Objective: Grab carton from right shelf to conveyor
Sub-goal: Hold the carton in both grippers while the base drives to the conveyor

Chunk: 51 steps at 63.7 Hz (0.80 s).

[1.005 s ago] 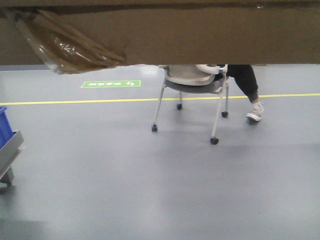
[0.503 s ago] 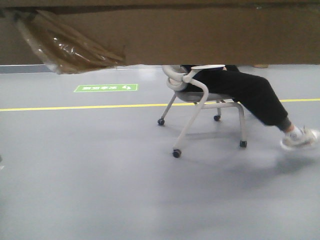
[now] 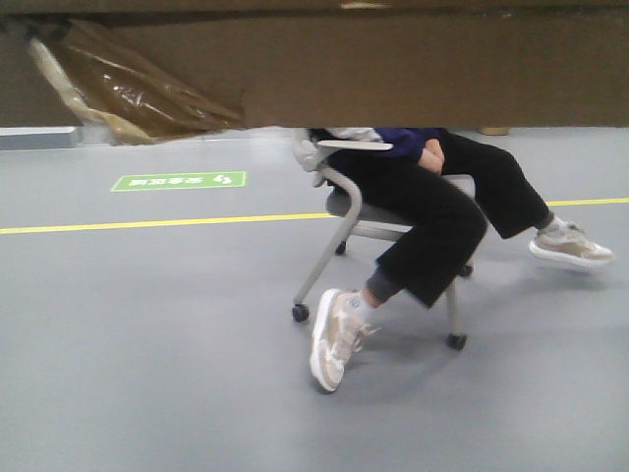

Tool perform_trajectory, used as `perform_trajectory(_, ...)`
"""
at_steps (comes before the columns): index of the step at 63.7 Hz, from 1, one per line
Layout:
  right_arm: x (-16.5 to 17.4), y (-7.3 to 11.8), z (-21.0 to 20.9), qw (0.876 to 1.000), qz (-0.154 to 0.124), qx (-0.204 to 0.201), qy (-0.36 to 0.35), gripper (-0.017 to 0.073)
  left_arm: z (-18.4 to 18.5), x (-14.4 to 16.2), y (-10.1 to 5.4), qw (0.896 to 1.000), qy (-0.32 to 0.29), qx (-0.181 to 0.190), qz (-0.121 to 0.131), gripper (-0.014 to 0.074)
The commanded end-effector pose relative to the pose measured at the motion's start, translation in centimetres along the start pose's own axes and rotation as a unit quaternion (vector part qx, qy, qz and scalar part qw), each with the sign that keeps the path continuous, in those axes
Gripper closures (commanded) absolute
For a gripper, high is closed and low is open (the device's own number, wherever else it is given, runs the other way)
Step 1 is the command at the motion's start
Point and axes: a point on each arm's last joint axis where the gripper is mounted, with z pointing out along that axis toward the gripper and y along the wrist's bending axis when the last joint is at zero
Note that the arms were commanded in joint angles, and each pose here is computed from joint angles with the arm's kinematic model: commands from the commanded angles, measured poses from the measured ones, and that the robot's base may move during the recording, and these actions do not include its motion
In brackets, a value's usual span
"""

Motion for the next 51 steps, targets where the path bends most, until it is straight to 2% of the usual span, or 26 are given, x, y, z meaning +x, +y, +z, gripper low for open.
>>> perform_trajectory(1, -0.42, 0.06, -0.36, 1.0, -0.006, -0.008, -0.027, 0.0627, -0.57, -0.45, -0.34, 0.999, -0.028, 0.017, 0.001, 0.0611)
perform_trajectory(43, -0.61, 0.12, -0.19, 0.999, -0.006, -0.01, -0.035, 0.0627, -0.57, -0.46, -0.32, 0.999, -0.028, 0.016, 0.001, 0.0611)
perform_trajectory(51, -0.61, 0.12, -0.19, 0.999, -0.006, -0.01, -0.035, 0.0627, -0.57, -0.57, -0.03, 0.999, -0.034, 0.0, 0.007, 0.0611)
